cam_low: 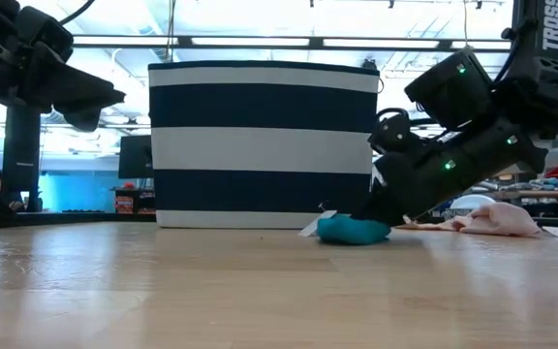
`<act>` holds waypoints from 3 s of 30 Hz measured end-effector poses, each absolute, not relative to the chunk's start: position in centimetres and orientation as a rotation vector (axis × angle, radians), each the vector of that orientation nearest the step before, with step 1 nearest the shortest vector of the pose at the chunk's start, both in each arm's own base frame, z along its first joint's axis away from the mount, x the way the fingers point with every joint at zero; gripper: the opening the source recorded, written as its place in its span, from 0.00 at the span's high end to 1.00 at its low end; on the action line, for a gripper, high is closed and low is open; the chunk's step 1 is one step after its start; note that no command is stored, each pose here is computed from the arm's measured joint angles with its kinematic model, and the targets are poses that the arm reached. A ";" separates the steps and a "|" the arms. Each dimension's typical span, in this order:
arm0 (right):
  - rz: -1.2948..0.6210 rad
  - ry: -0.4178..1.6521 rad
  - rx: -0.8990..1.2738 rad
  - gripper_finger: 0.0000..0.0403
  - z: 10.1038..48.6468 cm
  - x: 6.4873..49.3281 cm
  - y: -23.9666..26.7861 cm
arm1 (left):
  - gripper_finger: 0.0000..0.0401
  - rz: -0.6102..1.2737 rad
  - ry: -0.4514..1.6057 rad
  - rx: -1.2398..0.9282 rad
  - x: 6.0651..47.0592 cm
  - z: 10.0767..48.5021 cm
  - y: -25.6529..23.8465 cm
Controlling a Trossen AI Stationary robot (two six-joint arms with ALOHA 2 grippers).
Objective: Sort clothes
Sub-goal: Put the left blue sock into the blue bin
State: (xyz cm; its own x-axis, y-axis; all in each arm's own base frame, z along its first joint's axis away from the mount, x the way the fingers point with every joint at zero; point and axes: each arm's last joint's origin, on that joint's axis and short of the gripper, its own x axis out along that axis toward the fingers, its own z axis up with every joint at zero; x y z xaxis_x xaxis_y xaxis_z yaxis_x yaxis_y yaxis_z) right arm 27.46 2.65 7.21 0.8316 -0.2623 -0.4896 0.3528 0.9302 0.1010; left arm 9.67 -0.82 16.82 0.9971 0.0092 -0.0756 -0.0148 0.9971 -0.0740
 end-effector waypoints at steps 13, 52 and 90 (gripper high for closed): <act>-0.275 0.409 0.214 0.99 9.7 27.6 3.0 | 0.71 0.058 0.070 -0.076 9.7 16.9 -0.7; -0.512 0.132 -0.136 0.99 42.7 33.7 -2.7 | 0.71 0.056 -0.008 -0.091 9.7 17.5 -0.7; -0.559 0.380 0.144 0.62 31.7 38.0 -14.9 | 0.71 0.057 -0.018 -0.093 9.7 17.7 -0.7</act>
State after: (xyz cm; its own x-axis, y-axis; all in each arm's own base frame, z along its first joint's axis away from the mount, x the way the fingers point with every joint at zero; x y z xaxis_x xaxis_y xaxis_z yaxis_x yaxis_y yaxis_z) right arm 37.98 -14.89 31.68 0.7807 -0.4893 -0.3888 0.5418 0.8399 0.0310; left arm 9.70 -0.68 17.66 0.9982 0.0580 0.0152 -0.0563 0.9940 -0.0933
